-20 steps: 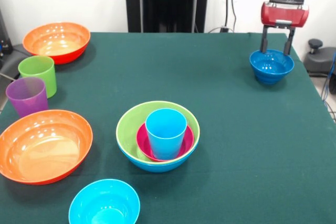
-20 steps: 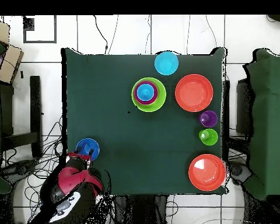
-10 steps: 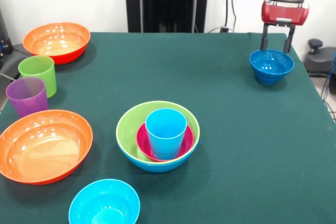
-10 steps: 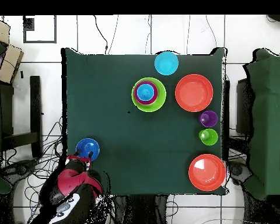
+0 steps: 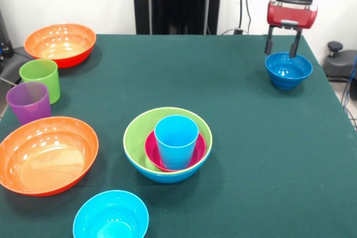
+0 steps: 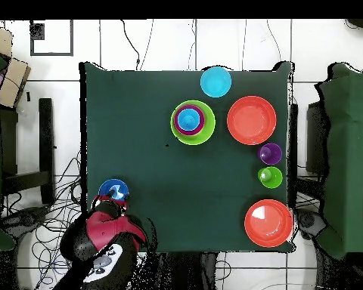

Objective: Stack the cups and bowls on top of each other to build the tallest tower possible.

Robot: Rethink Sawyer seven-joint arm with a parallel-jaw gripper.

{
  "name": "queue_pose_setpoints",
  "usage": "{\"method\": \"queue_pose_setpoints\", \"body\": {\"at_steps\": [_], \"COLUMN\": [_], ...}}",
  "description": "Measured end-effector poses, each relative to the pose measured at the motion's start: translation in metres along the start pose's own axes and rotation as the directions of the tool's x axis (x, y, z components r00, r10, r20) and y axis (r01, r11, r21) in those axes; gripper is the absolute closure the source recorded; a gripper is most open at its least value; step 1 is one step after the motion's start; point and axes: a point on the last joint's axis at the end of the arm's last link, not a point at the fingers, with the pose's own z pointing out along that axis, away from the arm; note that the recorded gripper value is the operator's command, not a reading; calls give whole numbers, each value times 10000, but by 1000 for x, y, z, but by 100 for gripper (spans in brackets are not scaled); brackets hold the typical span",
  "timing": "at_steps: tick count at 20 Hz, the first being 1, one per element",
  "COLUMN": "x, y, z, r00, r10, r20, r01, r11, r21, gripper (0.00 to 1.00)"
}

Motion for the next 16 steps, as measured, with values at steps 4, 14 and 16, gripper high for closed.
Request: {"method": "queue_pose_setpoints", "body": {"at_steps": [4, 14, 16], "x": [-6, -9, -7], "y": [-9, -11, -8], "z": [5, 7, 7], "r00": [9997, 9991, 9991], "r10": [233, 387, 369], "r20": [-96, -162, -191], "r01": [-232, -386, -369], "r11": [9997, 9992, 9993], "r21": [100, 67, 23], "gripper": [0, 0, 0]}}
